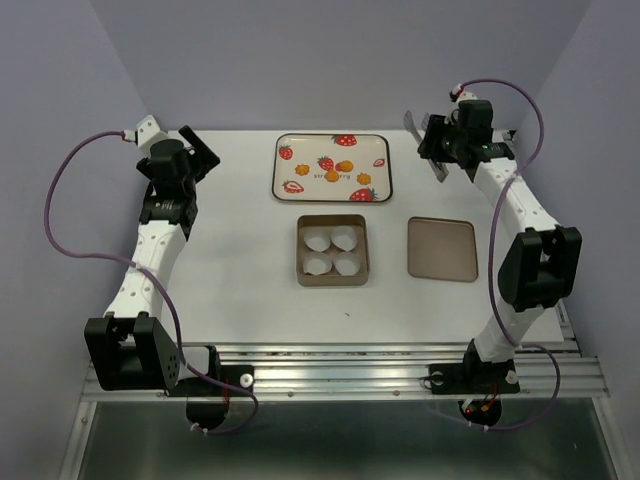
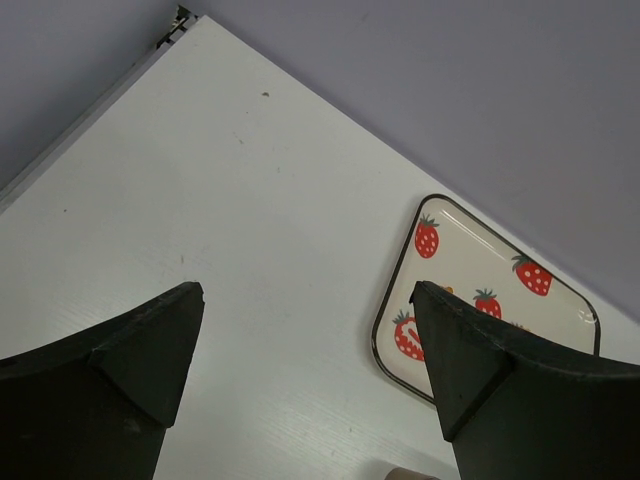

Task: Pack the cookies

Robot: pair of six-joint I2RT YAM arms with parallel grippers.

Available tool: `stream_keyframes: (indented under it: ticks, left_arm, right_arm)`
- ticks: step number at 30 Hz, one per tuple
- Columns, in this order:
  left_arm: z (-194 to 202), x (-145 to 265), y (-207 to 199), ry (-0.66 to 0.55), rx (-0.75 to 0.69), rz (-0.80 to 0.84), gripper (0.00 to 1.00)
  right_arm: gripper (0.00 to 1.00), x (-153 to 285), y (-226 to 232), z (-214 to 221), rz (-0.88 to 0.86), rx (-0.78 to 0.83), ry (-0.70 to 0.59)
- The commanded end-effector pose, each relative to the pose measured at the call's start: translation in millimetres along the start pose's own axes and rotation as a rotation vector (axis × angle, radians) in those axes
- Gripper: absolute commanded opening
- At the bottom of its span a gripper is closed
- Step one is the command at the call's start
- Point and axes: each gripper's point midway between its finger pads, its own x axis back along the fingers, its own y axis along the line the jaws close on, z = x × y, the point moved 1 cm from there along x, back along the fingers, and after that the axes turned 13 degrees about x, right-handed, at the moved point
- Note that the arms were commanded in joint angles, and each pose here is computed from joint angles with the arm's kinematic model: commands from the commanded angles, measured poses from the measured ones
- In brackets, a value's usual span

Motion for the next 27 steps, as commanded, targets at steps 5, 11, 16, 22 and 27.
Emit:
stream_keyframes:
  ticks: [5, 11, 16, 22, 27]
  left_arm:
    - [-8, 4, -6, -0.022, -0.003, 0.031, 0.99]
    - [-5, 2, -3, -0.018, -0.011, 0.024, 0.99]
    - [-5, 2, -3, -0.017, -0.015, 0.021, 0.99]
    - [-3, 0, -2, -0.009, -0.016, 0.019, 0.99]
    - [-3, -1, -2, -0.01, -0.012, 0.018, 0.99]
  right_arm:
    - [0.56, 6, 97, 41, -0.278, 0.197, 0.116]
    - [0.57, -13, 113, 58, -0.227, 0.254, 0.189]
    - [0.59, -27, 113, 76, -0.183, 0.274, 0.258]
    - [0.61, -36, 113, 84, -0.157, 0.291, 0.279]
    - [0.61, -44, 113, 93, -0.164, 0.308, 0.302]
